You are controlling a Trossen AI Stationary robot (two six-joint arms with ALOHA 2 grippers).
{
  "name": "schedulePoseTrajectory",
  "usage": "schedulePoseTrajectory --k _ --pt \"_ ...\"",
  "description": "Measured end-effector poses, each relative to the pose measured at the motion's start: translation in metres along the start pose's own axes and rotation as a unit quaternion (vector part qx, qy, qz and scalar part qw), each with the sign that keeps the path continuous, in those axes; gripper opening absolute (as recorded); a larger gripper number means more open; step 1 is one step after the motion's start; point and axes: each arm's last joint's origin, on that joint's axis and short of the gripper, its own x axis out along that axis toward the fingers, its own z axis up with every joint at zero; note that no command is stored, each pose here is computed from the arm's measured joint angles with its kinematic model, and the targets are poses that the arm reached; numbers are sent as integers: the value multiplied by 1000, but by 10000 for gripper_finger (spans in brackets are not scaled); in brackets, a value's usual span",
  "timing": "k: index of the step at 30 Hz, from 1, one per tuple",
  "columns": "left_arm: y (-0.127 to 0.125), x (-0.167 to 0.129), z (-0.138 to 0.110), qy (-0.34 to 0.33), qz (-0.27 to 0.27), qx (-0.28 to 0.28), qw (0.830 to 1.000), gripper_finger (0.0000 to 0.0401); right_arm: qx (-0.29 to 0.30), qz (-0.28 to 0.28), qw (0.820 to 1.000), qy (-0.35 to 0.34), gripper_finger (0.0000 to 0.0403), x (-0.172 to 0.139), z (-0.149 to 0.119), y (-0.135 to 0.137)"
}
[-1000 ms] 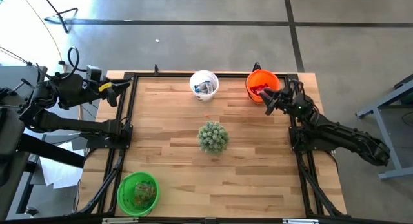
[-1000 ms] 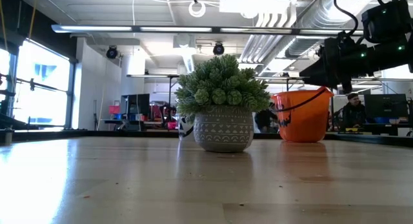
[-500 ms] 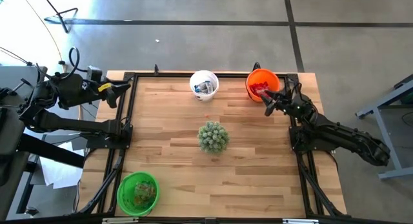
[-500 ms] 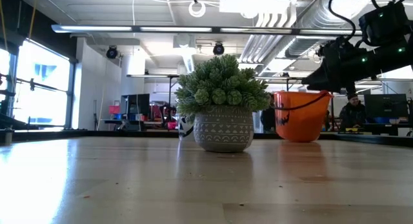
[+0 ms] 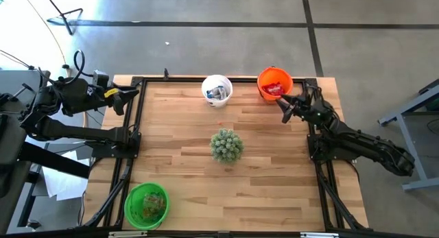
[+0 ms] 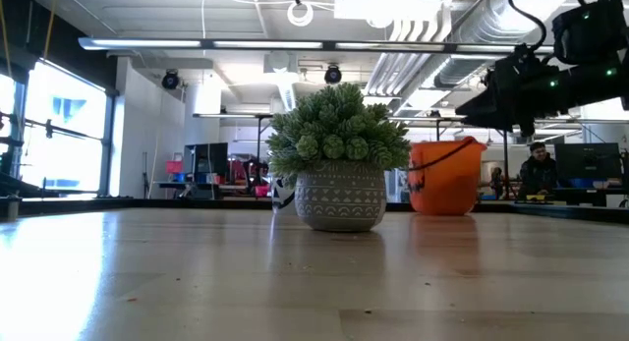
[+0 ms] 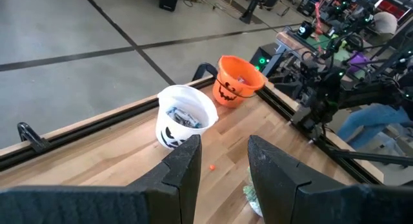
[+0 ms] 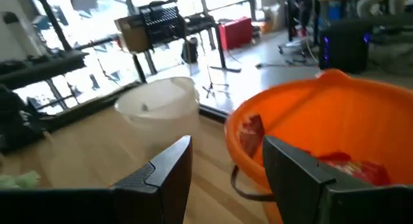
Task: Sort candy
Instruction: Return to Home Position
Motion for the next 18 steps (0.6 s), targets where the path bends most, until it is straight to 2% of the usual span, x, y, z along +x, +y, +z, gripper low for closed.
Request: schedulePoseTrajectory --k 4,11,18 --pt "0 0 0 0 0 0 1000 117 6 19 1000 -20 183 0 4 2" --pt "0 0 0 0 0 0 1000 117 37 115 993 3 183 -1 4 8" --pt "0 0 0 0 0 -1 1000 117 38 129 990 32 183 -1 -2 13"
